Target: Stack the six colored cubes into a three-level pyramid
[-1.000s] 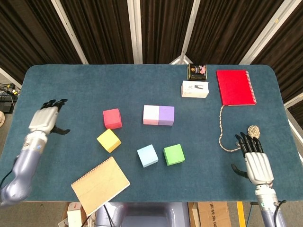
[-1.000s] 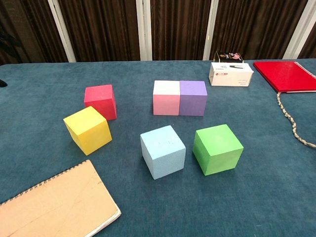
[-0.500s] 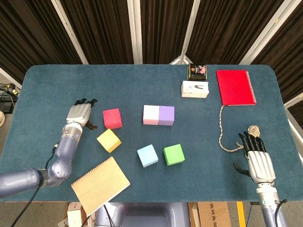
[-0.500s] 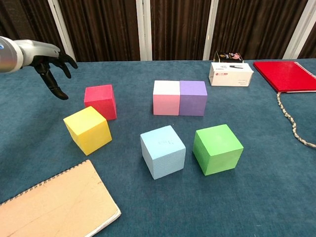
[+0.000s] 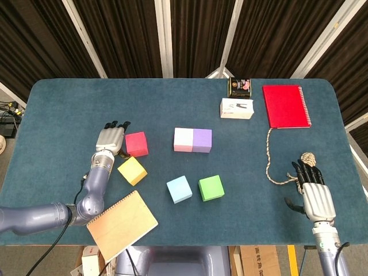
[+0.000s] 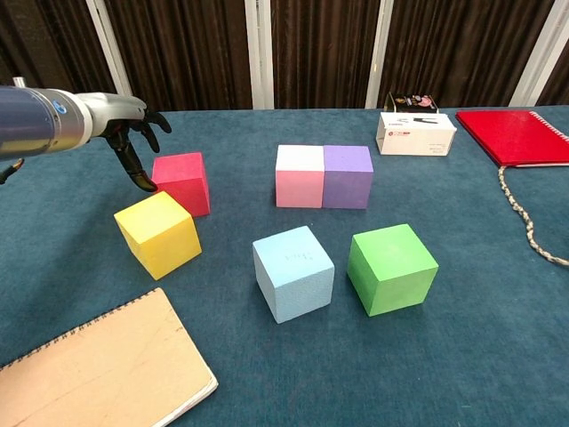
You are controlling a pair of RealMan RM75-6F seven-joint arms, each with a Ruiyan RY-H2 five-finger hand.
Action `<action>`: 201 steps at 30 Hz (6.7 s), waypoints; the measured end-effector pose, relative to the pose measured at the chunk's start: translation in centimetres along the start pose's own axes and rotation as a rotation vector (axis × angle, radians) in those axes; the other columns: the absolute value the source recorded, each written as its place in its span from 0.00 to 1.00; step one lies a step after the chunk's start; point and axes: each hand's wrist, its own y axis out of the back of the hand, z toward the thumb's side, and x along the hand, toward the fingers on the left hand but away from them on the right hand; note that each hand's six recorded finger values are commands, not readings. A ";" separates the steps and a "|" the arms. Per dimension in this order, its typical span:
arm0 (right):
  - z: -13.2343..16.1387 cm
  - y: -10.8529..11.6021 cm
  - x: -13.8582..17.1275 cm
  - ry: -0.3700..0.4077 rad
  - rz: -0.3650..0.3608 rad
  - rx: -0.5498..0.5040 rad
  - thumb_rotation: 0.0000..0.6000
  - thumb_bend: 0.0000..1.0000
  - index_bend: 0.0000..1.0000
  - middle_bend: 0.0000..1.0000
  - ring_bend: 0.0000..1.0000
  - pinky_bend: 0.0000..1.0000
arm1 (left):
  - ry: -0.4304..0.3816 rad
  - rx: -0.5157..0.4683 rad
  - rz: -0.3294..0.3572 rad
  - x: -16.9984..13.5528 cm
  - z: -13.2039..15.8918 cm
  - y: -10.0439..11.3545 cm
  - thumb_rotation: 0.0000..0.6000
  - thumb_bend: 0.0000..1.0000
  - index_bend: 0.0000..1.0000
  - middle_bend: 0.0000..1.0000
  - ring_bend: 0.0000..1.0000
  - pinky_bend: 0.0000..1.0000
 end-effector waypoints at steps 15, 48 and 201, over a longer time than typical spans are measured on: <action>-0.4 0.0 -0.1 -0.020 0.003 -0.023 1.00 0.27 0.00 0.00 0.00 0.00 | 0.012 0.023 0.017 0.8 1.0 -0.6 1.00 0.27 0.18 0.25 0.00 0.04; -0.8 0.1 -0.4 -0.044 0.014 -0.049 1.00 0.27 0.00 0.00 0.00 0.00 | 0.000 0.063 0.055 1.2 1.9 -0.6 1.00 0.39 0.29 0.32 0.01 0.05; -3.1 -0.1 -1.1 -0.176 0.036 -0.067 1.00 0.27 0.00 0.00 0.00 0.00 | -0.286 0.199 0.042 4.0 10.0 -0.4 1.00 0.34 0.22 0.24 0.00 0.04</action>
